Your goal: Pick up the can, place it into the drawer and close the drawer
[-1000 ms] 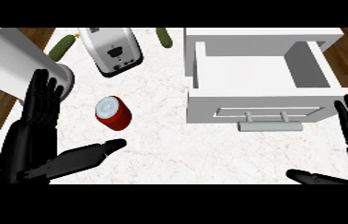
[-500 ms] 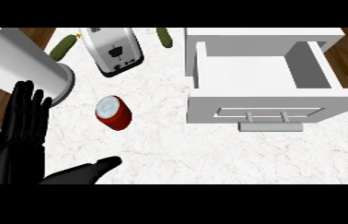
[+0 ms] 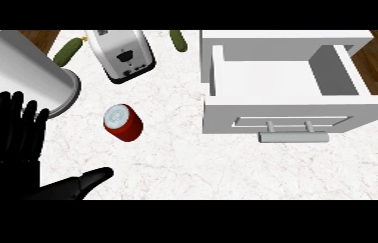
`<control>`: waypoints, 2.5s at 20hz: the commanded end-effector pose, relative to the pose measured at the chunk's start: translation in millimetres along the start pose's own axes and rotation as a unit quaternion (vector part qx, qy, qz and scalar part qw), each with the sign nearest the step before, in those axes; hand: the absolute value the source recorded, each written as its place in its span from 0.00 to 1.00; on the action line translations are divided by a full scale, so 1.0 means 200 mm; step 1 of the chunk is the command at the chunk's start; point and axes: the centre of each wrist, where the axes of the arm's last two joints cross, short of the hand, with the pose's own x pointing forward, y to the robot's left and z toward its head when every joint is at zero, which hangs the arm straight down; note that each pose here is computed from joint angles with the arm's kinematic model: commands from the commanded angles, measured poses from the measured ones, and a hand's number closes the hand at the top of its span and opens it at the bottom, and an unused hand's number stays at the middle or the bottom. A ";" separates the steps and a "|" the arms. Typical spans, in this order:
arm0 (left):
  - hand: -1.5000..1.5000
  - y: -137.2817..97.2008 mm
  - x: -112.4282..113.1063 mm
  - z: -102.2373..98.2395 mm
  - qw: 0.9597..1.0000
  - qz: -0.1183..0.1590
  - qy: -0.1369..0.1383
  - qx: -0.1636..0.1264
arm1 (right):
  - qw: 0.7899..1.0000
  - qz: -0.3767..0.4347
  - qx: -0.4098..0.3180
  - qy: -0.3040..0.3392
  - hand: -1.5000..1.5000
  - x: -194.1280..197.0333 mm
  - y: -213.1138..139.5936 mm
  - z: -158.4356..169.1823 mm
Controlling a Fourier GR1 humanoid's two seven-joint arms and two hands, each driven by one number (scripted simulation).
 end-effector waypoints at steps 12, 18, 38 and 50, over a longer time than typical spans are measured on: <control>0.00 -0.10 -0.14 -0.30 0.998 0.050 0.047 0.004 | 1.000 -0.005 0.004 0.004 0.00 -0.02 -0.11 0.07; 0.00 -0.17 -0.39 -0.34 0.998 0.041 0.056 0.003 | 1.000 0.000 0.003 0.006 0.00 -0.01 -0.13 0.15; 0.00 0.04 -0.90 -0.33 0.994 0.015 0.073 0.075 | 1.000 -0.004 -0.003 0.003 0.00 0.07 -0.14 0.15; 0.00 0.10 -1.22 -0.32 0.993 0.011 0.092 0.079 | 1.000 0.010 -0.003 0.002 0.00 0.10 -0.33 0.20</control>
